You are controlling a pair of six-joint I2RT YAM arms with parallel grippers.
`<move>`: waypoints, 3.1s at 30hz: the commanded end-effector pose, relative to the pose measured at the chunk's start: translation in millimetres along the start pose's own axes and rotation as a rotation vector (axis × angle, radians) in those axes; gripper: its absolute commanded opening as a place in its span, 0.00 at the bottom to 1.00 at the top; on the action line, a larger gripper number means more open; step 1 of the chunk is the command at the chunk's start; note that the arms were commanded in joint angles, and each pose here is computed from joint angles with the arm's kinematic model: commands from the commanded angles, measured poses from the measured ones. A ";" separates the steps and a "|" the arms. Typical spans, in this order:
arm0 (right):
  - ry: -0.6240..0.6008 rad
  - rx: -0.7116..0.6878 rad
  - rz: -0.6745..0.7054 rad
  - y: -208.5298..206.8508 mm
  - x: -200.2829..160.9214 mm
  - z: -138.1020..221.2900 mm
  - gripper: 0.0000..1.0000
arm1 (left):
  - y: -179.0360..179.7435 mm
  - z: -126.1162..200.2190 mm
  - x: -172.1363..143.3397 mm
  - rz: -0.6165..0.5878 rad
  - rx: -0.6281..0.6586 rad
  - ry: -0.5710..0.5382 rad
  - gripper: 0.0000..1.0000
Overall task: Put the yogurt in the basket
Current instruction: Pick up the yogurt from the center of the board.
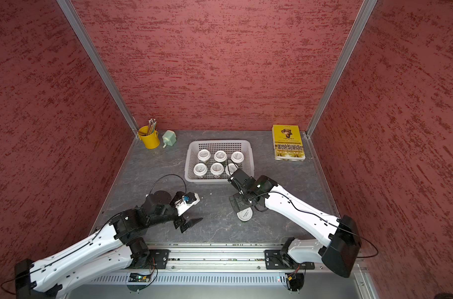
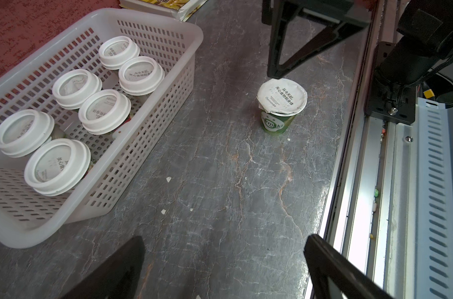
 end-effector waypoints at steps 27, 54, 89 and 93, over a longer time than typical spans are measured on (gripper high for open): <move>0.066 -0.033 -0.112 5.3 -27.2 -64.4 0.97 | -15.3 -9.0 -8.3 -0.060 -0.039 0.041 1.00; 0.107 -0.036 -0.114 4.5 -36.1 -74.5 0.91 | -14.3 -13.3 -11.4 -0.065 -0.033 0.064 1.00; 0.047 -0.082 -0.091 0.7 -17.2 -45.5 0.72 | -13.9 -15.0 -15.6 -0.076 -0.027 0.087 1.00; 0.002 -0.107 -0.064 -2.7 -3.0 -22.8 0.73 | -13.8 -14.5 -15.4 -0.077 -0.026 0.085 1.00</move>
Point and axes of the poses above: each gripper's point midway between its finger pads, its own z axis back along the fingers, its own y axis along the line the jaws close on, x = y × z, the point moved 5 cm from there along z, back along the fingers, and after that the axes turned 4 degrees about -z, right-handed, at the moved point
